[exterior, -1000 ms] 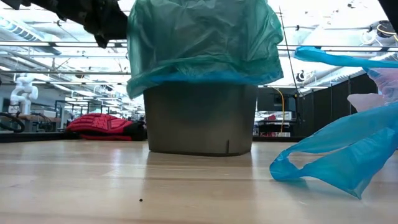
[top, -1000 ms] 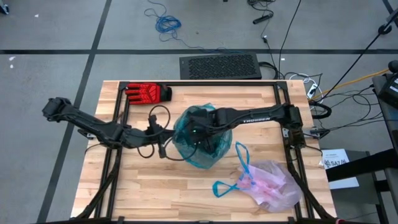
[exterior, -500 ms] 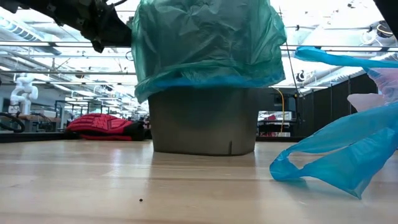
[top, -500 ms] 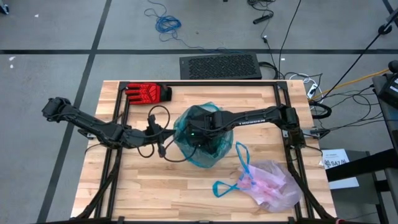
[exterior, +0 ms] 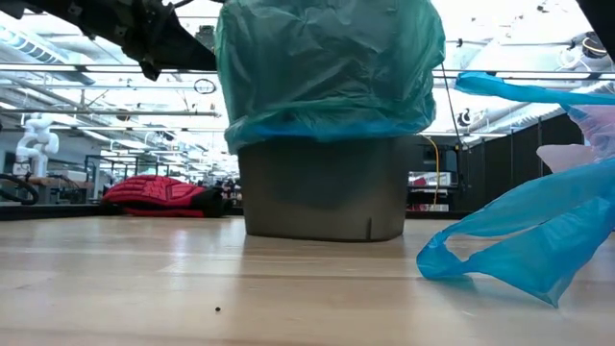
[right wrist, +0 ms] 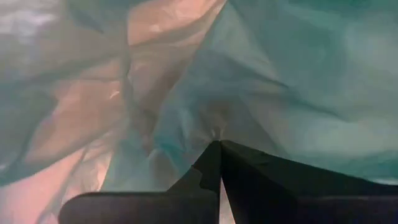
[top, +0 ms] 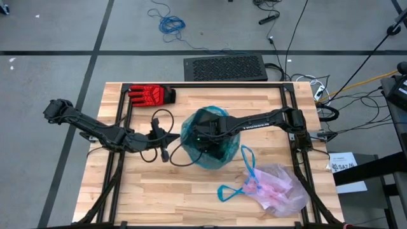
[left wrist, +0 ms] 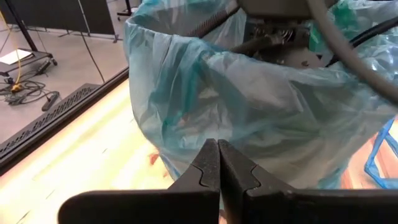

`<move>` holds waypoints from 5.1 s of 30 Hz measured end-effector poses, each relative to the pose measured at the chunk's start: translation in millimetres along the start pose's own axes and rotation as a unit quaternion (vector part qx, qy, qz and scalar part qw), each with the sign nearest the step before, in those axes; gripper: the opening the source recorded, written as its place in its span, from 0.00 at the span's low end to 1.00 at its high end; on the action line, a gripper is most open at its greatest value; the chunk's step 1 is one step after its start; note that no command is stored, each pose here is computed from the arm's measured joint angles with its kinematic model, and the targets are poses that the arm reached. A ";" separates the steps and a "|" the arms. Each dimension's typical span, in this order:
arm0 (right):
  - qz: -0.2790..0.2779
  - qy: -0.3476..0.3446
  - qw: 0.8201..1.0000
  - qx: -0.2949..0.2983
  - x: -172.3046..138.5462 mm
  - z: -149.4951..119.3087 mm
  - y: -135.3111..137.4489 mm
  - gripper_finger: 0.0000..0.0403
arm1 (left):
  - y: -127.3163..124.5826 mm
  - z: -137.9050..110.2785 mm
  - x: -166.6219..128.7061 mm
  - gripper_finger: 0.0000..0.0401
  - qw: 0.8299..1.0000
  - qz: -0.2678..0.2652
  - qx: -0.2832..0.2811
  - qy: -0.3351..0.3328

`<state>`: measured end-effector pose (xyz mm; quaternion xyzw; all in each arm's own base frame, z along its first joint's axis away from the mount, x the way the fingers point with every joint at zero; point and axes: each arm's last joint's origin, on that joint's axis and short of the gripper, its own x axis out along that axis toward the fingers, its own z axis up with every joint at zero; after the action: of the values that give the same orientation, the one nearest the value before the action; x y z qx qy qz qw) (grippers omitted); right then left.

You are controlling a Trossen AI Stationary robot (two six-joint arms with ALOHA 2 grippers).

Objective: Place trash/remove bag and relplace
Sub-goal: Insert the blue trash bag into the black trash bin

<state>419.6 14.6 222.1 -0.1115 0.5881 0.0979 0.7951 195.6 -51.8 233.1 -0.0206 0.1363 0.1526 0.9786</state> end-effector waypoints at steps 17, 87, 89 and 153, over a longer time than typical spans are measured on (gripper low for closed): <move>0.021 0.002 1.000 0.006 6.9 -3.4 1.3 0.00 | 1.4 -0.1 0.0 0.00 1.000 0.022 0.004 -0.003; -0.007 -0.108 0.994 0.000 -64.0 14.4 25.9 0.00 | 1.4 -0.8 0.0 0.00 1.000 0.022 0.004 -0.001; -0.008 -0.113 0.994 -0.002 -71.0 16.7 26.8 0.00 | 1.5 -1.0 0.0 0.00 1.000 0.022 0.004 0.000; -0.215 -0.165 0.958 0.096 -211.3 -41.9 -65.0 0.00 | -11.1 7.7 -0.5 0.00 0.998 -0.051 -0.017 -0.040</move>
<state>338.9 -65.0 416.5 -0.1403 0.4172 -0.1151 0.8905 200.6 -61.9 240.6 -0.0380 0.0930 0.1057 0.9893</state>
